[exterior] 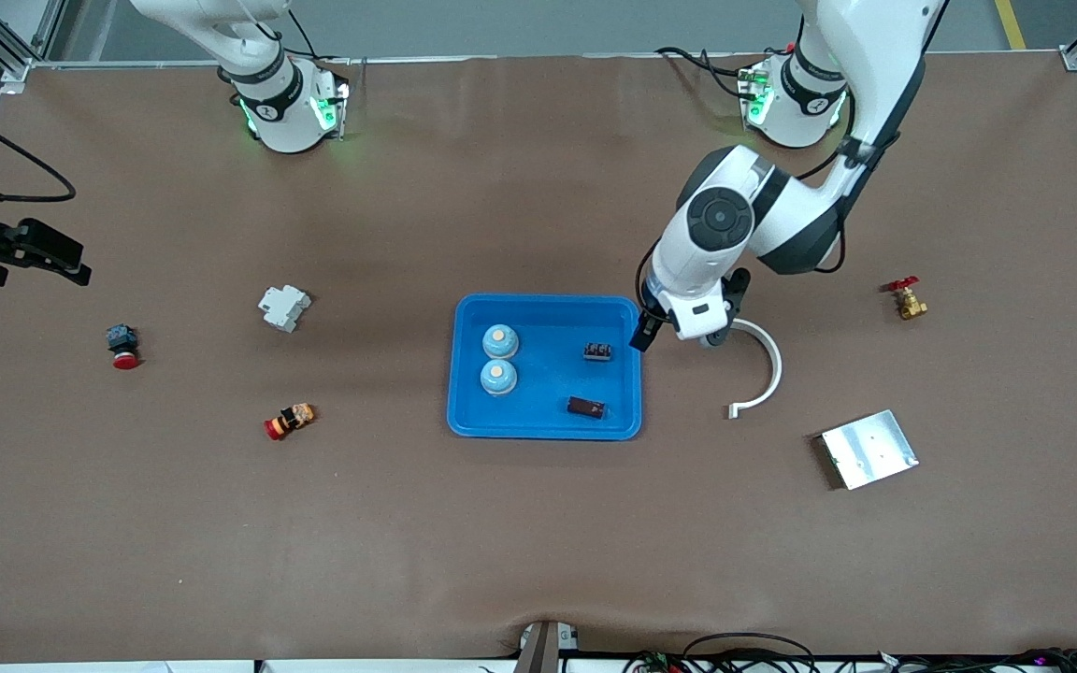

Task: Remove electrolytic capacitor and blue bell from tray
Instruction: 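Grasp a brown capacitor with the left gripper while the right gripper grasps a bell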

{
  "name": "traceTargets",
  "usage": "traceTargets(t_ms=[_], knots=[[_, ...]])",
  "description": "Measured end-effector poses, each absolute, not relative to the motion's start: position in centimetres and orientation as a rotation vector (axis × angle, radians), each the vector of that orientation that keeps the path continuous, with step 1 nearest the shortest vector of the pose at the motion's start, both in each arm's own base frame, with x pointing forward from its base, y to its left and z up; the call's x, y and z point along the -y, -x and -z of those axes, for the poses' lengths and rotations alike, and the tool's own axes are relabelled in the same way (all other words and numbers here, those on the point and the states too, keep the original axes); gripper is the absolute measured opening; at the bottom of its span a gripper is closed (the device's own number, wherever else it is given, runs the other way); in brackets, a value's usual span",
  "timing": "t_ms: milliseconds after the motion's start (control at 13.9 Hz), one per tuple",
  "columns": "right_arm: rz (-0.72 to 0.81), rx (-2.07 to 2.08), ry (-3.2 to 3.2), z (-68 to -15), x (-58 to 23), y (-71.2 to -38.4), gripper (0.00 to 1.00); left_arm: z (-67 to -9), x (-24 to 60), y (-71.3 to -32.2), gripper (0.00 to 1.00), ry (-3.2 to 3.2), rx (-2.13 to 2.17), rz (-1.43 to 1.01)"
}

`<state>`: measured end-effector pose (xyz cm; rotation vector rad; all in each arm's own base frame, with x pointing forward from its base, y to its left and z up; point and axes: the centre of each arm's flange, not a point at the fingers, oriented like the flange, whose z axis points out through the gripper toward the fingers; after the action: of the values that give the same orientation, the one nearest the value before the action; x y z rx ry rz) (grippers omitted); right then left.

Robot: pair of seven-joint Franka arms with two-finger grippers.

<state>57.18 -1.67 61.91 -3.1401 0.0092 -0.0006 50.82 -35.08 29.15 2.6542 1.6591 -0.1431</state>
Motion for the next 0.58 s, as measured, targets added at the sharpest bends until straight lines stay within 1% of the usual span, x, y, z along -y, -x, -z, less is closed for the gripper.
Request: traceTargets(t_ms=[288, 576], knots=[[0.0, -0.01, 3.14, -61.9, 1.7, -57.2, 1.0, -26.5, 37.3, -51.2, 1.0, -2.598, -1.796, 0.115], [0.001, -0.022, 3.14, -61.9, 2.1, -57.2, 1.0, -24.3, 39.7, -50.9, 1.0, -2.533, -1.908, 0.156]])
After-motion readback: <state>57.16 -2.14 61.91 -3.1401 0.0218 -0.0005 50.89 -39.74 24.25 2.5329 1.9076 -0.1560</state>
